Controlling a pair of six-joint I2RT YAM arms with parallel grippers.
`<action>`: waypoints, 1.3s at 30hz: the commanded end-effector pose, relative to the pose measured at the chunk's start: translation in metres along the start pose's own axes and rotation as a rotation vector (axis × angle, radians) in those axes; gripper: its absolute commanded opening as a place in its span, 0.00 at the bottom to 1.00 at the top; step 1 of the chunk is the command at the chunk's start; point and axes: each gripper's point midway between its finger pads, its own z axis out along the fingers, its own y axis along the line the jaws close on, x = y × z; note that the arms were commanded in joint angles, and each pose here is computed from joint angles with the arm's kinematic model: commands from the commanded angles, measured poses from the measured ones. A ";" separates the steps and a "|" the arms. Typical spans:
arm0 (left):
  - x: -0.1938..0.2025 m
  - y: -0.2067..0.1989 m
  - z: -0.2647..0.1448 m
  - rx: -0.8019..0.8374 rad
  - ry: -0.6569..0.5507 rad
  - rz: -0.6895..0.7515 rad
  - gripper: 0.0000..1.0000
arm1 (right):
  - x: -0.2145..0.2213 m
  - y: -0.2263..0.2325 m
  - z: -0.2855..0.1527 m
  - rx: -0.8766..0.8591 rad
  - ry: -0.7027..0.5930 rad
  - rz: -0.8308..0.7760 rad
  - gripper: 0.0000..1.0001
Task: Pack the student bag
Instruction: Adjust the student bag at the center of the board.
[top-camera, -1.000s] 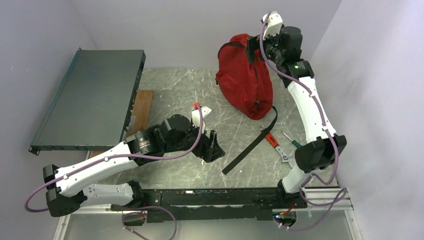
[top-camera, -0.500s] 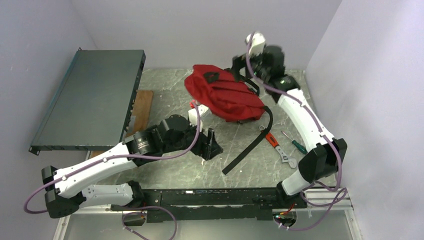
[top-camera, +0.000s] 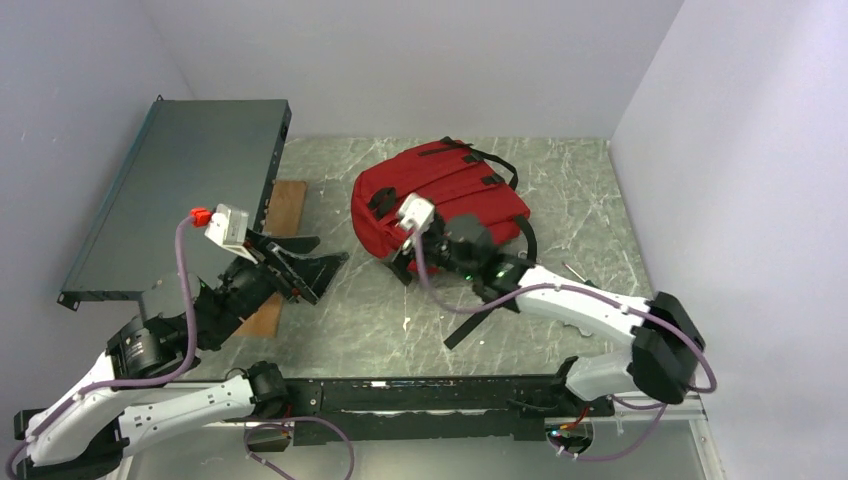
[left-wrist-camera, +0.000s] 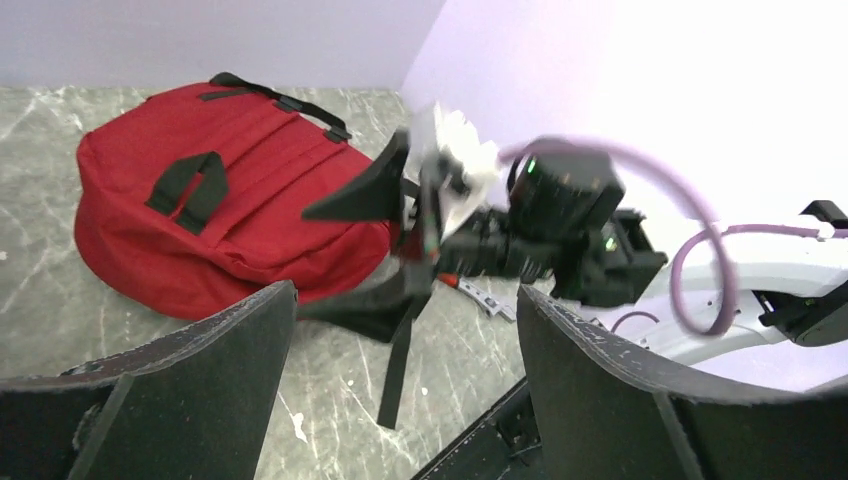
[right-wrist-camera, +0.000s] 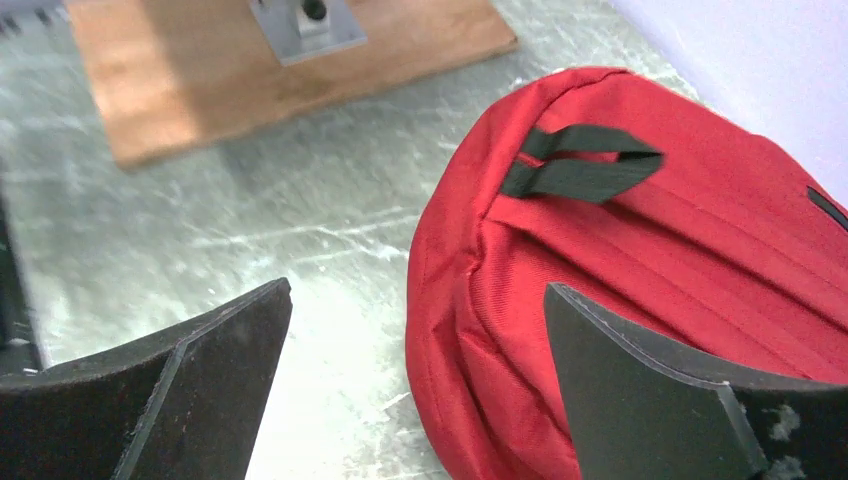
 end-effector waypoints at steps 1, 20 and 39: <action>-0.011 0.011 -0.005 -0.052 -0.035 0.036 0.86 | 0.017 -0.012 0.025 0.194 -0.001 -0.297 1.00; -0.009 0.018 -0.009 -0.084 -0.019 0.038 0.85 | -0.039 -0.130 0.049 0.718 0.107 -0.389 0.00; -0.018 0.014 -0.008 -0.082 -0.043 0.026 0.85 | -0.273 -0.237 -0.068 0.415 -0.500 0.187 0.00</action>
